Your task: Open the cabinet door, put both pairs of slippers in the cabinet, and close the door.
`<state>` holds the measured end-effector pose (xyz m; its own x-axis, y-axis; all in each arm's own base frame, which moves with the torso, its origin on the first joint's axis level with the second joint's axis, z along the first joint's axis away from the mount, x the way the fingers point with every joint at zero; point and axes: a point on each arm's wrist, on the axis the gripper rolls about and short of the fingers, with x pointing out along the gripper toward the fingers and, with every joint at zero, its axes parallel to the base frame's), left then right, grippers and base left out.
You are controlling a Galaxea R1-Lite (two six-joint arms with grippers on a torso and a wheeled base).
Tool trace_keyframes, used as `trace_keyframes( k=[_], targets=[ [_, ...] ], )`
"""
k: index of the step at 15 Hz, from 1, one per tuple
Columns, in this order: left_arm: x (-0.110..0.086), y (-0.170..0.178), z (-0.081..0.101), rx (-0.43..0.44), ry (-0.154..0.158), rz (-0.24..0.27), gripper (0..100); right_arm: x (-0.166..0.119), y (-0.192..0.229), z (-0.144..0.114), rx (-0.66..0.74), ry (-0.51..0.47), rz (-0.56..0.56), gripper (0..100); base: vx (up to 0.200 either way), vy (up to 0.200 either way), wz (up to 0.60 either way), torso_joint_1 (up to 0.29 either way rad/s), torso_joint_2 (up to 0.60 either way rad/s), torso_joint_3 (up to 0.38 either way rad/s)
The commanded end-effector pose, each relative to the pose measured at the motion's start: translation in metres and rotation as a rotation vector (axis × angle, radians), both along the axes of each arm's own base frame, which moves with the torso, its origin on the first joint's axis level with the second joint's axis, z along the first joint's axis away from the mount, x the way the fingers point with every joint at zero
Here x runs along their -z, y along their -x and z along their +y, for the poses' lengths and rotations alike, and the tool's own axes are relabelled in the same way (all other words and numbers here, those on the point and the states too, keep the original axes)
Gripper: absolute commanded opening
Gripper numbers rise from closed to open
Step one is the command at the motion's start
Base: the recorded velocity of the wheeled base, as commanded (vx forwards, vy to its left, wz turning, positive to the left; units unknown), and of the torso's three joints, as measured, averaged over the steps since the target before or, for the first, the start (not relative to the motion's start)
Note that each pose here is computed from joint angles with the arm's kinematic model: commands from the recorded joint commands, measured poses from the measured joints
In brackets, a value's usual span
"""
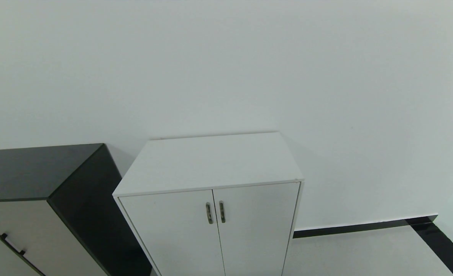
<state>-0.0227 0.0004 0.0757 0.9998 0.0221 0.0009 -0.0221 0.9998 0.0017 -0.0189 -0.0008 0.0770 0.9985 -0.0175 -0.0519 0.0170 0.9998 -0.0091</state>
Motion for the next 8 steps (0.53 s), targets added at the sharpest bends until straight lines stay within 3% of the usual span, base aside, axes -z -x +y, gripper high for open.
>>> trace_keyframes(
  k=[1, 8],
  targets=[
    [0.0000, -0.0001, 0.0000, -0.001, 0.000, 0.001, 0, 0.0012, 0.0039, 0.0001, 0.014, 0.015, -0.050, 0, 0.000, 0.000, 0.00, 0.000, 0.00, 0.000],
    [-0.0002, -0.0001, -0.0001, 0.002, -0.004, -0.001, 0, 0.0013, 0.0041, 0.0001, 0.011, 0.011, -0.052, 0, 0.000, 0.000, 0.00, 0.000, 0.00, 0.000]
  ],
)
